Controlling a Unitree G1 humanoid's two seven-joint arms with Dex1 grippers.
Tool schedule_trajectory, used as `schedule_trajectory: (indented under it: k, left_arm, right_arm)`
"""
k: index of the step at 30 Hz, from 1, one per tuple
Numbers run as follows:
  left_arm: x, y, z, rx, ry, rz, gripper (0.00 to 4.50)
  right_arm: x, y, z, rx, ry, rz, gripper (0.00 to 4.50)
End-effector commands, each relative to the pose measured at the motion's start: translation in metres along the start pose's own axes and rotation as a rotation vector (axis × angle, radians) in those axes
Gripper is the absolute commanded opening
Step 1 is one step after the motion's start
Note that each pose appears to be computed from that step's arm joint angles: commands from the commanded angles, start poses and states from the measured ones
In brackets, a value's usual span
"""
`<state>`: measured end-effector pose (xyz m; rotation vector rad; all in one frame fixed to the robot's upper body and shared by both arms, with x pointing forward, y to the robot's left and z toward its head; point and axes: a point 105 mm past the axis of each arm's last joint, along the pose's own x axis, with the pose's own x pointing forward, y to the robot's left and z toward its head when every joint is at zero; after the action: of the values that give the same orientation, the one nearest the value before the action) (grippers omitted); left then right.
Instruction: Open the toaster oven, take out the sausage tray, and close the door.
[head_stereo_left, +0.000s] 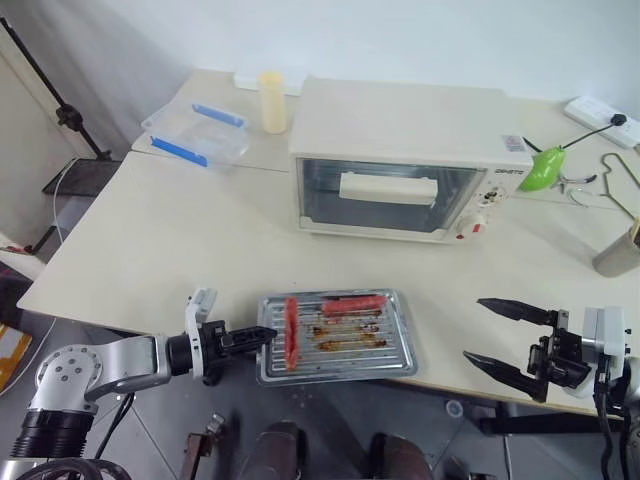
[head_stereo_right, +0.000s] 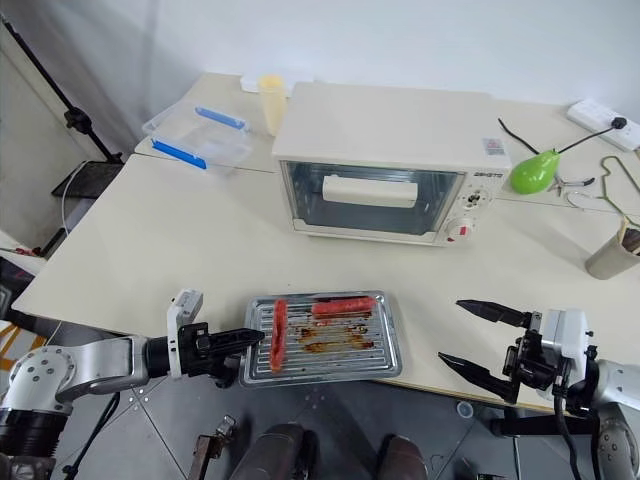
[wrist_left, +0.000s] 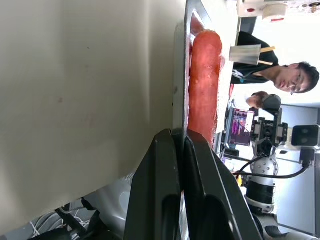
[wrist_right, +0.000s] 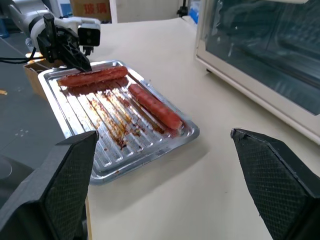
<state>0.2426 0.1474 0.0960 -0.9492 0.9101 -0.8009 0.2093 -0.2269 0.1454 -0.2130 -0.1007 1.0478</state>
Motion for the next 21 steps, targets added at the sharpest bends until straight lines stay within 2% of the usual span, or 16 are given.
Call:
schedule_trajectory:
  k: [1,5,12,21]
  left_arm:
    - [-0.008,-0.043,0.016,0.136,-0.059,-0.156,0.0]
    - [-0.022,-0.036,0.01,0.116,-0.111,-0.14,0.0]
    - [-0.05,-0.022,-0.003,0.053,-0.314,-0.098,0.0]
    - [-0.069,-0.024,-0.016,0.08,-0.324,-0.07,0.0]
  right_arm:
    - [-0.003,0.002,0.009,-0.047,-0.023,-0.015,4.44]
    - [-0.001,0.001,0.007,-0.043,-0.022,-0.013,4.44]
    - [0.005,-0.002,0.006,-0.039,-0.031,0.022,4.44]
    - [0.013,-0.01,0.003,-0.045,-0.035,0.054,4.44]
